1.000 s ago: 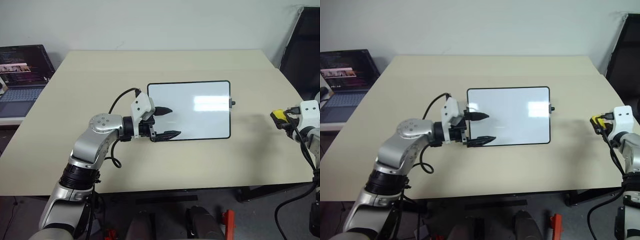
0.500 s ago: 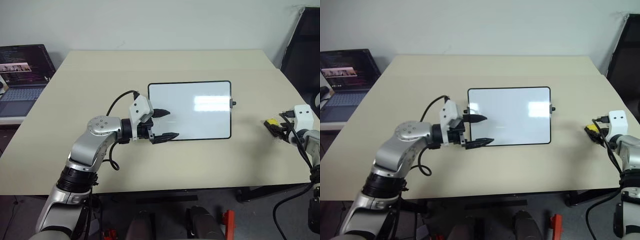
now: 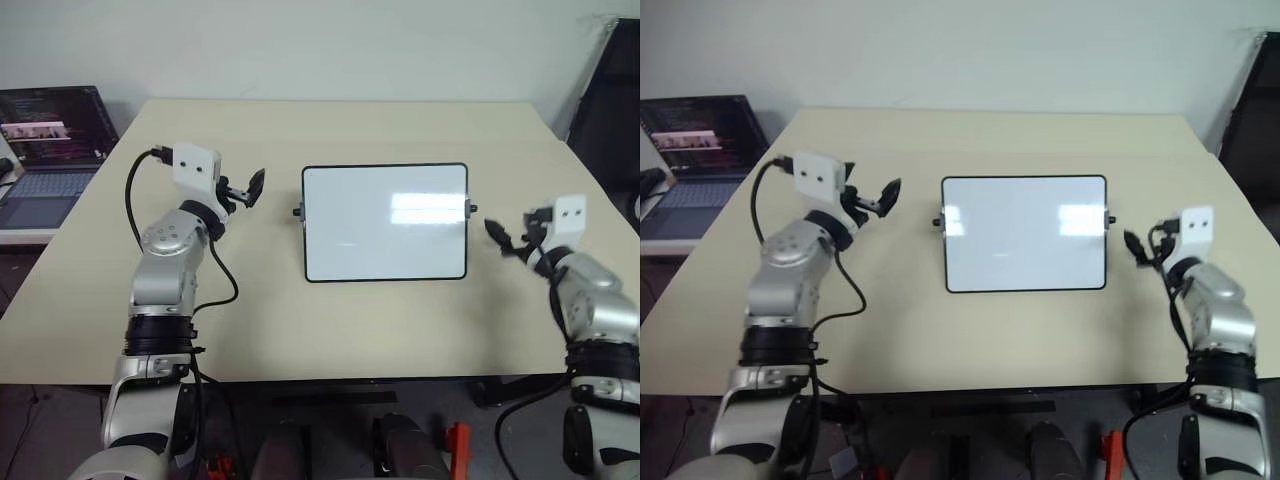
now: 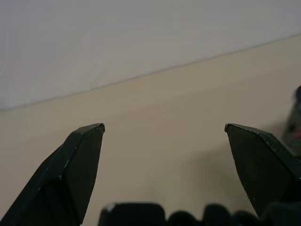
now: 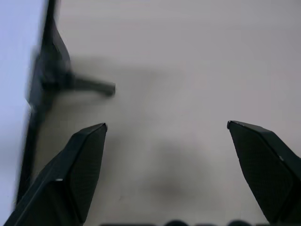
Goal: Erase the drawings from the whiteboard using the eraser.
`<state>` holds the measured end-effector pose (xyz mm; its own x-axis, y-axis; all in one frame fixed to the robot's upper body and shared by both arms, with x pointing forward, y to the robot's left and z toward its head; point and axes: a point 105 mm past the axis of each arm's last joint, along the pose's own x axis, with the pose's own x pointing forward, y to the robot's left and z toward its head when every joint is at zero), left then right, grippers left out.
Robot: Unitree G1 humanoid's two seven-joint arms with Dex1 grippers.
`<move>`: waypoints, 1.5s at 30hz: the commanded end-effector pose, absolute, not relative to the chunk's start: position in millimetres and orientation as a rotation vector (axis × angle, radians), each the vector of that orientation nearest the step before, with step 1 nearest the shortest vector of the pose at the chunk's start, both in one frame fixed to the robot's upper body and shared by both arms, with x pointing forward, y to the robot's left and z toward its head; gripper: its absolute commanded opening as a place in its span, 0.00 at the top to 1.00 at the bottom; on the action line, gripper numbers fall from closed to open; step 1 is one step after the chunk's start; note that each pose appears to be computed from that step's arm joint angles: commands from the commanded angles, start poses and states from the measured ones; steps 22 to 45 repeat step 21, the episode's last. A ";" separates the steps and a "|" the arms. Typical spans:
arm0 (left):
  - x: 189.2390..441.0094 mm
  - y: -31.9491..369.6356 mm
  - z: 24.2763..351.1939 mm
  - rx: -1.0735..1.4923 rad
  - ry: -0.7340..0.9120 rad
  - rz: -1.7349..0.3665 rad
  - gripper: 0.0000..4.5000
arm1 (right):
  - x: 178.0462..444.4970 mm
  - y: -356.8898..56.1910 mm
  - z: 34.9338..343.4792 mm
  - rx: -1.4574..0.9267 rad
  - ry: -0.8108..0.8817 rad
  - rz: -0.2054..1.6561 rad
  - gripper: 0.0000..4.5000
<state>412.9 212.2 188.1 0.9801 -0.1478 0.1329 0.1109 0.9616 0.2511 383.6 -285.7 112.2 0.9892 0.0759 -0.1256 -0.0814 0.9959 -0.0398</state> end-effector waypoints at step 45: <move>399.4 152.0 102.8 0.175 -0.057 -0.123 0.00 | 385.6 -280.0 120.0 -0.011 -0.039 0.007 0.01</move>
